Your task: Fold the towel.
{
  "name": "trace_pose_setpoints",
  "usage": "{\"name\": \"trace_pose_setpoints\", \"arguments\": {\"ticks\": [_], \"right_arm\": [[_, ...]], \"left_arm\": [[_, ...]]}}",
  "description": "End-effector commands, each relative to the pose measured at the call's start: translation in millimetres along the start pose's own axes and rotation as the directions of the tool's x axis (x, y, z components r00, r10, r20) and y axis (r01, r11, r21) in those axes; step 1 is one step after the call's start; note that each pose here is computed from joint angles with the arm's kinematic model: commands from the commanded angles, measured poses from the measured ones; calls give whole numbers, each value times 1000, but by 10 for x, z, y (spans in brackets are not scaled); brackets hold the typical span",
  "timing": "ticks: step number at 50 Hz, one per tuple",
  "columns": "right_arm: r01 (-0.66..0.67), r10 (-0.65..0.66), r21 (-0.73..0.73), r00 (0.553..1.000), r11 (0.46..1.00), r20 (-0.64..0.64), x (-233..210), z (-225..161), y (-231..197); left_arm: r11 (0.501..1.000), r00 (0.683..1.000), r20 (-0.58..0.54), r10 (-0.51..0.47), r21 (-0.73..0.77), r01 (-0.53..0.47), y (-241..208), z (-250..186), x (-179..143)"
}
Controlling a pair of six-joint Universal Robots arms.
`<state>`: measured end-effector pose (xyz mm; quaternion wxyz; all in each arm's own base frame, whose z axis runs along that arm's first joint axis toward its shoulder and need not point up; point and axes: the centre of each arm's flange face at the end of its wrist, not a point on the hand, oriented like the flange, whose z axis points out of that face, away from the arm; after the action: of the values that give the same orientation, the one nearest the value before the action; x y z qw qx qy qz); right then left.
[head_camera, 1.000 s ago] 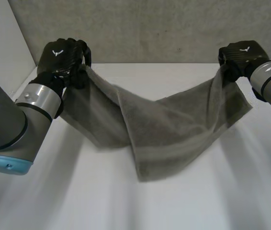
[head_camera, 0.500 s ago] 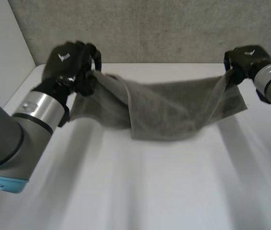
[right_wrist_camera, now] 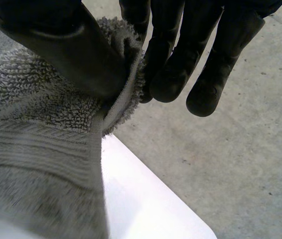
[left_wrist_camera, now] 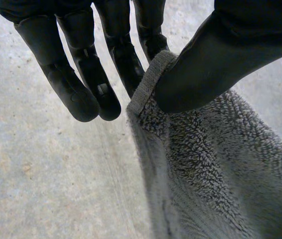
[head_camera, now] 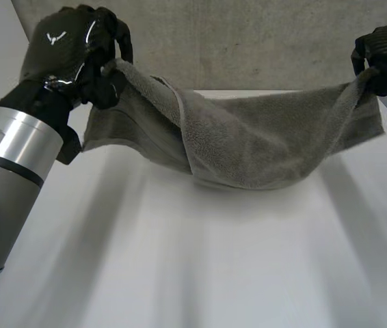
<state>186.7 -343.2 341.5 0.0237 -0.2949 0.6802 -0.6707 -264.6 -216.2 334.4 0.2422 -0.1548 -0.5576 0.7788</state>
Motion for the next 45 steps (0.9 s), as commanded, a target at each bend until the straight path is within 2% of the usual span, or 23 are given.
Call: {"name": "trace_pose_setpoints", "arguments": {"ticks": [1,7,9,12,17,23,28,30,34,36,39,41,45], "right_arm": [[-27,32,-68,997,997,74,-188,196,272],[-18,35,-138,992,990,120,-402,419,571],[31,-4,-195,990,980,140,-549,581,832],[68,-36,-214,988,974,152,-642,656,943],[178,-137,-293,978,939,157,-881,883,1368],[175,-152,-259,983,950,105,-941,914,1276],[109,-105,-141,994,984,31,-868,754,923],[99,-100,-43,995,994,-8,-795,535,616],[98,-99,-15,995,995,-24,-786,308,494],[78,-78,-42,997,996,20,-947,84,526],[69,-65,-44,995,997,73,-1152,-46,518],[48,-33,-74,980,996,197,-1591,-293,597],[48,-11,-117,953,992,302,-1933,-532,751]], "left_arm": [[995,1000,12,-12,-95,13,341,65,-52],[978,1000,17,-17,-206,20,798,185,-87],[964,1000,20,-12,-267,17,1092,285,-118],[955,1000,21,0,-296,7,1238,336,-141],[918,997,5,73,-390,-65,1622,462,-177],[922,996,14,86,-381,-74,1636,535,-232],[928,994,38,98,-366,-77,1561,557,-279],[932,992,62,106,-354,-77,1495,568,-337],[933,992,67,106,-353,-76,1482,564,-340],[932,992,69,107,-354,-76,1486,561,-348],[932,992,69,107,-354,-76,1486,561,-348],[933,992,68,107,-353,-76,1488,565,-347],[932,992,67,106,-354,-76,1494,564,-346]]}}
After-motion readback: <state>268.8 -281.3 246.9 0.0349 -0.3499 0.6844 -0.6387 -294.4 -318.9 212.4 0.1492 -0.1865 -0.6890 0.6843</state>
